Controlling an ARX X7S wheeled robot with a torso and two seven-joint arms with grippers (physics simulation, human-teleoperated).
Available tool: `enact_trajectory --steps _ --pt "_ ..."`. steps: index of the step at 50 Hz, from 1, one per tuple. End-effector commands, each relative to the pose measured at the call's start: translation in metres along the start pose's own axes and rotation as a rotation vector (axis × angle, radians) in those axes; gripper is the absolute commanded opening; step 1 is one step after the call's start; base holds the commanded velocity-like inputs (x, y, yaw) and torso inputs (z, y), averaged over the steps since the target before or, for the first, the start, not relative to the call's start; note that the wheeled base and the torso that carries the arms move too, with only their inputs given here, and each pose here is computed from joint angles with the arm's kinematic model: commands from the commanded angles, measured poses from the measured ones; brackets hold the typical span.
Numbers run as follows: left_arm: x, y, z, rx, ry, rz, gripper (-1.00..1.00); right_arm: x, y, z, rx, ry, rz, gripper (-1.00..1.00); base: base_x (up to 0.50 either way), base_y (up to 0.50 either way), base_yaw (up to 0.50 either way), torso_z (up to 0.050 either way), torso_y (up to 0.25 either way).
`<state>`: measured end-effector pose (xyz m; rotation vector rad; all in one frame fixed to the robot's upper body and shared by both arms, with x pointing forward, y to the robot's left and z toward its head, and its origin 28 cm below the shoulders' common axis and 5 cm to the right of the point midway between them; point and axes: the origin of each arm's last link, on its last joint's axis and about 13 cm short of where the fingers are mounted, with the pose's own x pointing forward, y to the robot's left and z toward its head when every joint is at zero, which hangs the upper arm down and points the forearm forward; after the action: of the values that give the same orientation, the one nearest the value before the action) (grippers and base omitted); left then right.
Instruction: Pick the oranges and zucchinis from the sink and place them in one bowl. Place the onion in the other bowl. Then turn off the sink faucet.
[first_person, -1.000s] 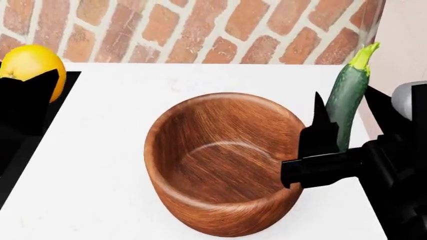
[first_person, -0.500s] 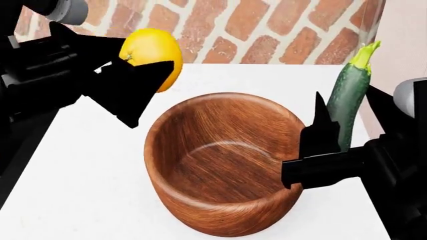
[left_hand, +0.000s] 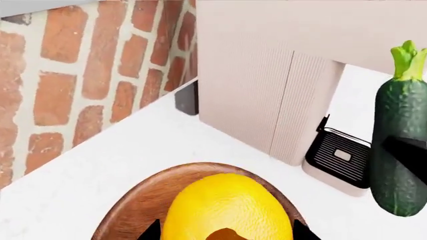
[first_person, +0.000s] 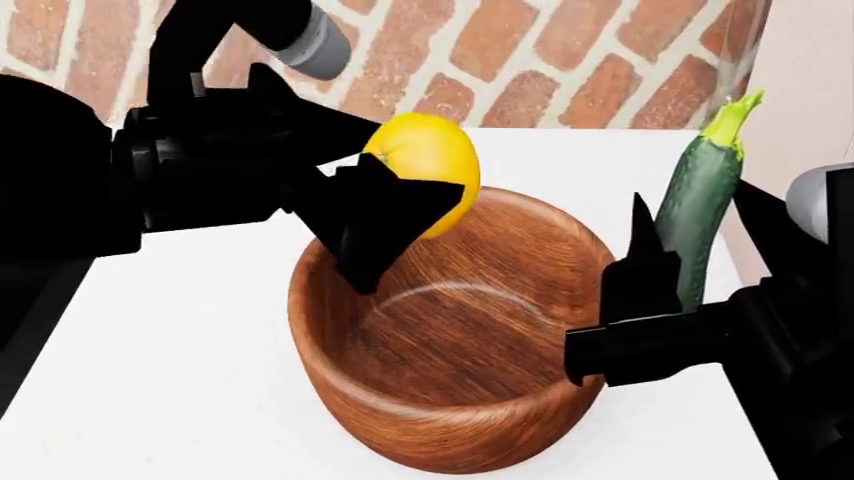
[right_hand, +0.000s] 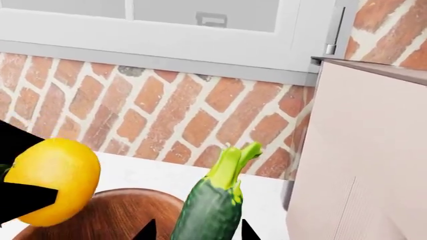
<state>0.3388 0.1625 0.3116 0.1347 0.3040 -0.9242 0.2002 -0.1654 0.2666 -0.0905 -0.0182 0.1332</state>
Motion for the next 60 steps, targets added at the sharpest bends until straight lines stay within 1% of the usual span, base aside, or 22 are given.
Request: enact_trajectory --steps 1,2,3,5,6,7,8,9,10,13,15,20,26,30,33,34,36,41,49,50,54,60 --pt "0.012 0.008 -0.001 -0.023 0.122 0.017 -1.0 -0.001 0.0 -0.002 -0.012 -0.002 0.002 -1.0 0.0 0.0 0.0 0.0 0.0" --pt "0.016 0.009 -0.001 -0.057 0.158 0.004 -1.0 -0.001 0.0 -0.001 -0.012 0.0 0.003 -1.0 0.0 0.0 0.0 0.0 0.0" --pt "0.018 0.011 -0.002 -0.023 0.17 0.029 -1.0 -0.001 0.0 -0.001 -0.012 0.002 0.006 -1.0 0.0 0.0 0.0 0.0 0.0" --pt "0.024 0.016 0.001 -0.043 0.193 0.041 -1.0 -0.001 0.001 0.0 -0.014 0.0 0.008 -1.0 0.0 0.0 0.0 0.0 0.0" --pt "0.027 0.017 0.003 -0.021 0.199 0.047 -1.0 -0.002 0.001 0.0 -0.013 -0.001 0.006 -1.0 0.0 0.0 0.0 0.0 0.0" --pt "0.027 0.017 0.004 -0.029 0.21 0.036 -1.0 -0.002 0.001 0.0 -0.013 -0.002 0.006 -1.0 0.0 0.0 0.0 0.0 0.0" --pt "0.028 0.016 0.005 0.002 0.23 0.022 -1.0 -0.002 0.001 -0.001 -0.014 0.002 0.006 -1.0 0.0 0.0 0.0 0.0 0.0" --pt "0.03 0.015 0.008 0.0 0.23 0.014 -1.0 -0.002 0.001 -0.002 -0.013 0.004 0.004 -1.0 0.0 0.0 0.0 0.0 0.0" --pt "0.033 0.017 0.008 0.018 0.246 0.016 -1.0 -0.002 0.001 -0.001 -0.012 0.002 0.003 -1.0 0.0 0.0 0.0 0.0 0.0" --pt "0.04 0.02 0.009 0.021 0.27 0.023 -1.0 -0.002 0.0 -0.002 -0.013 0.003 0.005 -1.0 0.0 0.0 0.0 0.0 0.0" --pt "0.041 0.014 0.008 0.03 0.292 -0.015 -1.0 -0.003 -0.001 -0.002 -0.011 0.004 0.003 -1.0 0.0 0.0 0.0 0.0 0.005" --pt "0.045 0.005 0.005 0.04 0.292 -0.07 -1.0 -0.004 -0.002 -0.004 -0.007 0.004 0.001 -1.0 0.0 0.0 0.0 0.0 0.0" --pt "0.058 0.011 -0.006 0.019 0.325 -0.038 -1.0 -0.005 -0.001 -0.003 -0.003 -0.008 0.005 -1.0 0.0 0.0 0.0 0.0 0.0" --pt "0.063 0.011 -0.012 0.023 0.353 -0.027 -1.0 -0.006 0.0 -0.002 -0.004 -0.007 0.005 -1.0 0.0 0.0 0.0 0.002 0.0" --pt "0.064 0.014 -0.012 0.016 0.353 -0.022 -1.0 -0.006 0.0 -0.003 -0.004 -0.003 0.004 -1.0 0.0 0.0 0.0 0.0 0.0" --pt "0.065 0.016 -0.013 0.038 0.361 -0.008 -1.0 -0.006 0.0 -0.004 -0.003 -0.001 0.003 -1.0 0.0 0.0 0.0 0.0 0.0" --pt "0.067 0.019 -0.015 0.031 0.368 -0.001 -1.0 -0.005 -0.001 -0.003 0.002 -0.005 0.0 -1.0 0.0 0.0 0.0 0.0 0.0" --pt "0.07 0.017 -0.019 0.026 0.377 -0.011 -1.0 -0.006 0.001 -0.001 -0.005 -0.01 0.007 -1.0 0.0 0.0 0.0 0.0 0.0" --pt "0.072 0.016 -0.015 0.031 0.354 -0.001 -1.0 -0.007 0.0 -0.004 0.009 -0.006 0.003 -1.0 0.0 0.0 0.0 0.0 0.001" --pt "0.072 0.016 -0.015 0.033 0.354 -0.001 1.0 -0.007 -0.001 -0.004 0.011 -0.007 0.001 -1.0 0.0 0.0 0.0 0.0 0.0" --pt "0.073 0.016 -0.014 0.052 0.353 0.012 1.0 -0.007 -0.001 -0.005 0.013 -0.005 0.002 -1.0 0.0 0.0 0.0 0.0 0.0" --pt "0.072 0.018 -0.013 0.052 0.344 0.021 1.0 -0.007 -0.001 -0.004 0.013 -0.005 0.001 -1.0 0.0 0.0 0.0 0.0 0.0"
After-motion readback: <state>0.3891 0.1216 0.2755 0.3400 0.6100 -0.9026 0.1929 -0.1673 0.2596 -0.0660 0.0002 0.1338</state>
